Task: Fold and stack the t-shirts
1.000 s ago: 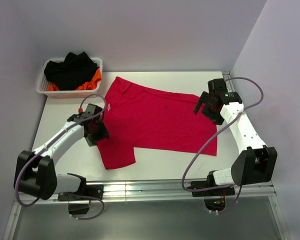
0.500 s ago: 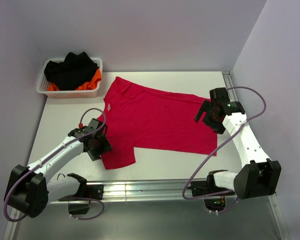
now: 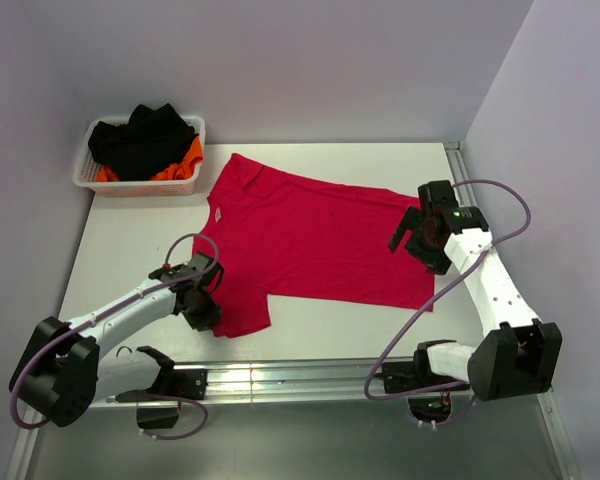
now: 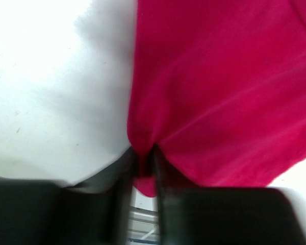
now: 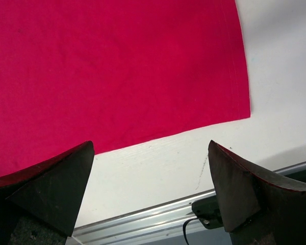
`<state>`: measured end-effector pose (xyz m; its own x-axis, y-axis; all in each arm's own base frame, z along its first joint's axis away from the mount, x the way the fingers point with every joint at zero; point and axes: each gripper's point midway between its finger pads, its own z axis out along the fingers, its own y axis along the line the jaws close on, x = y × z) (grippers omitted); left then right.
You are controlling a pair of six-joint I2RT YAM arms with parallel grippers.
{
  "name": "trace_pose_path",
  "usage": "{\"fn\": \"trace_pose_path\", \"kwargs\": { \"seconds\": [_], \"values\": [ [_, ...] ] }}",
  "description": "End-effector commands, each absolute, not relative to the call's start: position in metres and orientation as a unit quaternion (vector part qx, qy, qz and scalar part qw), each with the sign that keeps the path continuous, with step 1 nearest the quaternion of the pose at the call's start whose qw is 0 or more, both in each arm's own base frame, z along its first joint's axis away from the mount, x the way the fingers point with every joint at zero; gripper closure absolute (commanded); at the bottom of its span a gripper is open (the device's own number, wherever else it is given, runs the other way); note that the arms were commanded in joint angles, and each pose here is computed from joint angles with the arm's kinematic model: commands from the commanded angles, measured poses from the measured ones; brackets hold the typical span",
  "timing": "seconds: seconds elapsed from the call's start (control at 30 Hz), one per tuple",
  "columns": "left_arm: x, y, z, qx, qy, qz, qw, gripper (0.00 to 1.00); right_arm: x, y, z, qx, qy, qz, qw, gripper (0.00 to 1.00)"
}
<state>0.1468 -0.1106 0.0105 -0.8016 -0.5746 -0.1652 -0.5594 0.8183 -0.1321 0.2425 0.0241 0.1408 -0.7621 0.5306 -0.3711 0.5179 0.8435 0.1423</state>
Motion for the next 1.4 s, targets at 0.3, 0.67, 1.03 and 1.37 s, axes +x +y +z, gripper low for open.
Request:
{"fn": "trace_pose_path", "kwargs": {
  "seconds": [0.3, 0.67, 1.03, 1.37],
  "values": [
    [0.167, -0.12, 0.007, -0.291, 0.947, -0.045, 0.129, 1.0, 0.189, 0.038, 0.084, 0.373, 0.922, 0.024, 0.104, 0.01],
    [0.169, -0.122, 0.024, -0.27, 0.95, -0.061, 0.143, 1.0, 0.167, 0.019, 0.038, 0.496, 0.867, 0.01, 0.055, 0.08],
    [0.177, -0.129, 0.036, -0.251, 0.955, -0.07, 0.143, 1.0, 0.189, -0.002, 0.021, 0.526, 0.845, -0.009, 0.095, 0.16],
    [0.176, -0.129, 0.036, -0.242, 0.957, -0.071, 0.144, 1.0, 0.178, -0.013, 0.0, 0.523, 0.846, -0.048, 0.089, 0.44]
  ]
}}
